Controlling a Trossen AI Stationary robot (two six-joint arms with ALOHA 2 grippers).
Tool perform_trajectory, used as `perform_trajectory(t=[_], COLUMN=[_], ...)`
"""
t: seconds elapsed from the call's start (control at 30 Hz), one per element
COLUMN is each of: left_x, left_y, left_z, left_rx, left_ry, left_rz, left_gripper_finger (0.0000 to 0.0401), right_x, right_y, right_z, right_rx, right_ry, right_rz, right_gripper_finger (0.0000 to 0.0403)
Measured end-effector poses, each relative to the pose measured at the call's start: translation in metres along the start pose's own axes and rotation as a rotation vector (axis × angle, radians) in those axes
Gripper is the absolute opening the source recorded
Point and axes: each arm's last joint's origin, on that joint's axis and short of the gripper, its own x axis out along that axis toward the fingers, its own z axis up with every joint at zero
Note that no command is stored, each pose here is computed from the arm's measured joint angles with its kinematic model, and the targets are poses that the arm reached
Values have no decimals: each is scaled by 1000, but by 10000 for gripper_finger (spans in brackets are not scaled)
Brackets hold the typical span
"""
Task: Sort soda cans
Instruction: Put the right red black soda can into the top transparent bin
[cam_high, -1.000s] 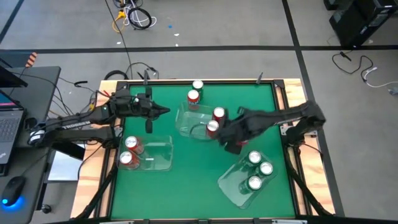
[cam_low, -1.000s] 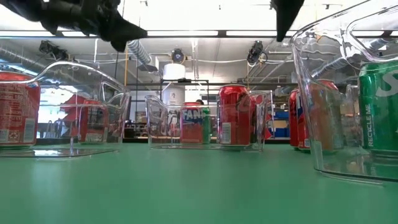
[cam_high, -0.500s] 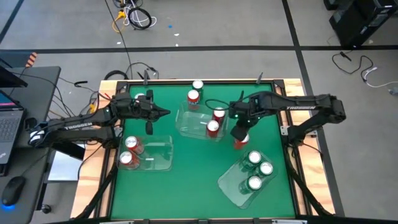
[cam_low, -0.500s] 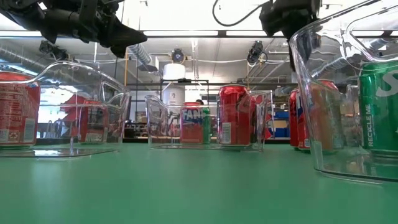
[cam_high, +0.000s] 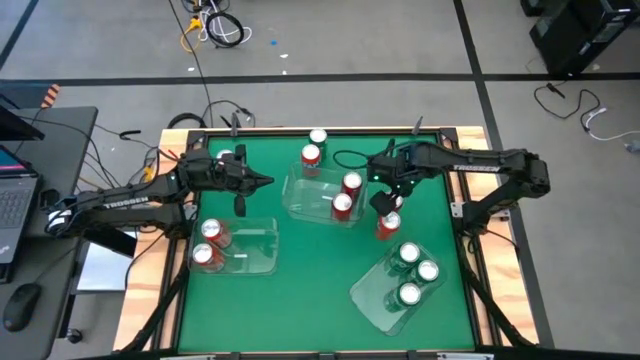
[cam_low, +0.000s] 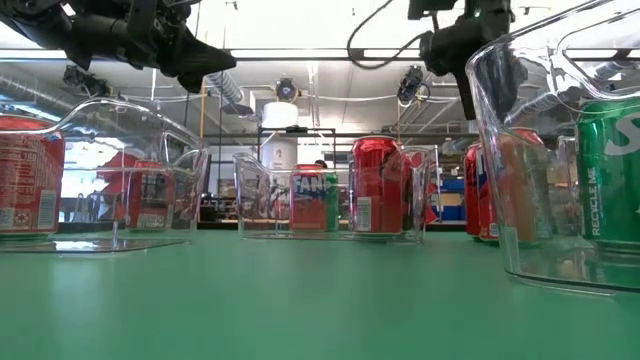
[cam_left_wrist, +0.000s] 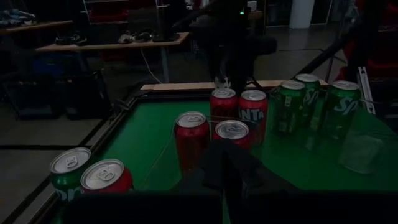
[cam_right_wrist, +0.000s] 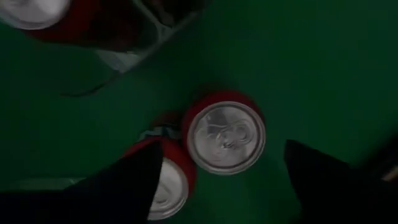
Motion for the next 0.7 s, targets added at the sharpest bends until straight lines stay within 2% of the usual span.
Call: perform_trajectory(t=[0.13,0.33,0.57,0.7], left_x=[0,0,0,0], left_y=[0,0,0,0], left_z=[-1,-1,-4,-5], left_rx=[-1,2,-5,-8], left_ry=[6,10,38,47], left_rz=[0,-1,-3,-4], left_gripper_finger=[0,1,1,2], right_x=[14,38,64,76], right_y=[1,5,12,15], right_z=[9,22,31,34], right_rx=[-19,-68,-126,-146], right_ry=[48,121,219,265], right_rz=[-40,-89,-105,-128], right_gripper_finger=[356,381,387,366])
